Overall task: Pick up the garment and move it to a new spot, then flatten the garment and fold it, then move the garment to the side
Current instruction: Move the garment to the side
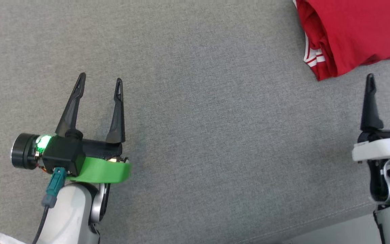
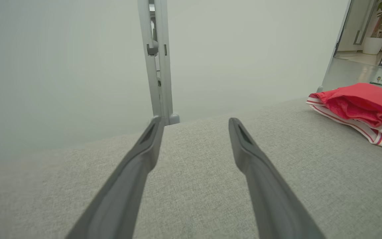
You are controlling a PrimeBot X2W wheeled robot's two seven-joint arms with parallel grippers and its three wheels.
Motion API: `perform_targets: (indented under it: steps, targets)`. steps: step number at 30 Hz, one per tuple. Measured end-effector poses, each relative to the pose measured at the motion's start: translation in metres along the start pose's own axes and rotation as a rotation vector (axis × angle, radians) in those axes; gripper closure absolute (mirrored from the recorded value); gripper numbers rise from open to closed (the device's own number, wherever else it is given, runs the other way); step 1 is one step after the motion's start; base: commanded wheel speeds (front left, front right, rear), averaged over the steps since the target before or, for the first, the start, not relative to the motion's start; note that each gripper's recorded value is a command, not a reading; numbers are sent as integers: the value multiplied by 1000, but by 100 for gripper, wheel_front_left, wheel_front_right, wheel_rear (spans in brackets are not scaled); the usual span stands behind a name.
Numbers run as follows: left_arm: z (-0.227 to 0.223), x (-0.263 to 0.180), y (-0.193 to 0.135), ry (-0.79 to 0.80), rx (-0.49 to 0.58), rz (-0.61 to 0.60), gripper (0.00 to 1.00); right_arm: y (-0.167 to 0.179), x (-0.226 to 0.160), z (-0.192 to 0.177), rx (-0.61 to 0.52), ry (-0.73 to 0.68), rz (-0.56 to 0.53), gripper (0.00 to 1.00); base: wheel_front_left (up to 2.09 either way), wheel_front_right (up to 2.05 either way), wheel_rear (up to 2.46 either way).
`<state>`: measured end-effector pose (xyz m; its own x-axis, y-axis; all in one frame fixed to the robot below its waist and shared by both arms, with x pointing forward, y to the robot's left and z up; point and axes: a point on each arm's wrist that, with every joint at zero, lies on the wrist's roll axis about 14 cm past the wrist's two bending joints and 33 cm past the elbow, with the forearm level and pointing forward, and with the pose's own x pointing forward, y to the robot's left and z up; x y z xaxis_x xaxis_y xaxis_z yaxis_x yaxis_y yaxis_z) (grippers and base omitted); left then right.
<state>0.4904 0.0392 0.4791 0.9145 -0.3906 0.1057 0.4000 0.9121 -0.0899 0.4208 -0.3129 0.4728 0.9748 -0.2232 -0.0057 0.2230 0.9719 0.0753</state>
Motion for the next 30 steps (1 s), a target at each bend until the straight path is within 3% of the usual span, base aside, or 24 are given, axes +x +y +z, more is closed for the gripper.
perform_targets:
  steps: [15, 30]
  targets:
    - [2, -84, 65, 92, 15, 277, 0, 91, -36, 10, 93, -18, 229, 0, 0, 0, 0]
    - [20, -146, 62, 91, 28, 334, 0, 107, -82, 34, 71, -19, 300, 0, 0, 0, 0]
